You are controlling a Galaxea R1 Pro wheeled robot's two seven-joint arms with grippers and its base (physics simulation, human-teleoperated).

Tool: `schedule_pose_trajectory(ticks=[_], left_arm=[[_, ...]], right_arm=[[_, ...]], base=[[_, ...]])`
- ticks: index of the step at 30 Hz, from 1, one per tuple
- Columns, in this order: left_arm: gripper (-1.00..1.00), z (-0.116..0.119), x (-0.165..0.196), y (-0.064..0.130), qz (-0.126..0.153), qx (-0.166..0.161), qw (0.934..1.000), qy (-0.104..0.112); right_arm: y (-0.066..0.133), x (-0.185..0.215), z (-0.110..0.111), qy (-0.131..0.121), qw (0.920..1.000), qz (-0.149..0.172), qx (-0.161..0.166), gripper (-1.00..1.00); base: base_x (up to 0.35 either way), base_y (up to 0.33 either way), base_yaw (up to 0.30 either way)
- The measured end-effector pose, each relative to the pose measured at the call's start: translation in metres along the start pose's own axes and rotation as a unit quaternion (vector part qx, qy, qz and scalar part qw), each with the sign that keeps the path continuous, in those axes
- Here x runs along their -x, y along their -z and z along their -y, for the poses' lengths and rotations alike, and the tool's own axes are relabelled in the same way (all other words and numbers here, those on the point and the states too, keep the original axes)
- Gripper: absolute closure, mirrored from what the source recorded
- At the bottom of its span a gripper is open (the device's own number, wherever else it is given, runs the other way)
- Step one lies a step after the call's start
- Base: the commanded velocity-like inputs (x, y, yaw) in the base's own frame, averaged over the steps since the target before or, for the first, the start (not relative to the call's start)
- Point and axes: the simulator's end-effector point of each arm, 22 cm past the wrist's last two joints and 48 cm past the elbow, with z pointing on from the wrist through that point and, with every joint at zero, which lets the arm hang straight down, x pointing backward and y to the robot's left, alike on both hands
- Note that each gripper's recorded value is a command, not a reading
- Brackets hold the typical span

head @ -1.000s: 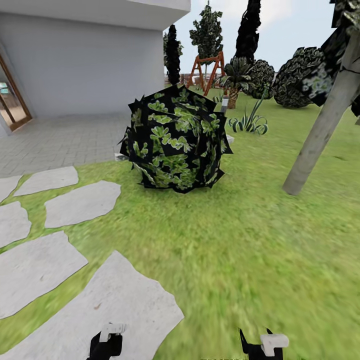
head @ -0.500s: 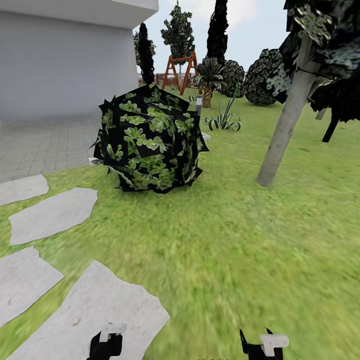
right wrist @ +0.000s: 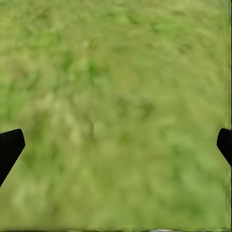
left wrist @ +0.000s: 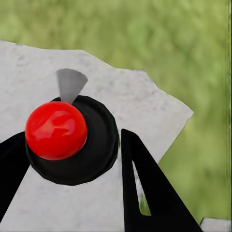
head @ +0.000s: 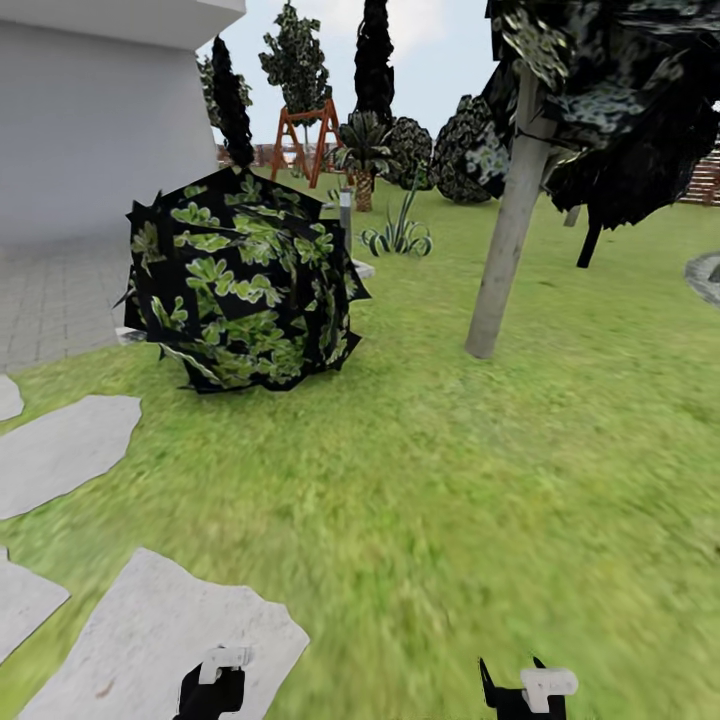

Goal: Pick up the pesticide atomizer in the garden and spray insectifuge to fully cover both potted plants in the garden.

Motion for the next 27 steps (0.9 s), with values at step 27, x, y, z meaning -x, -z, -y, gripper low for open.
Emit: schedule_pose_trajectory(ticks=[27], left_arm=[[1.00, 0.0000, -0.0007, 0.0001, -0.001, 0.000, 1.0000, 0.000]], right_arm=[[0.0000, 0.0000, 0.0000, 0.000, 1.0000, 0.000, 0.000, -1.00]], base=[[0.000, 0.000, -0.300]])
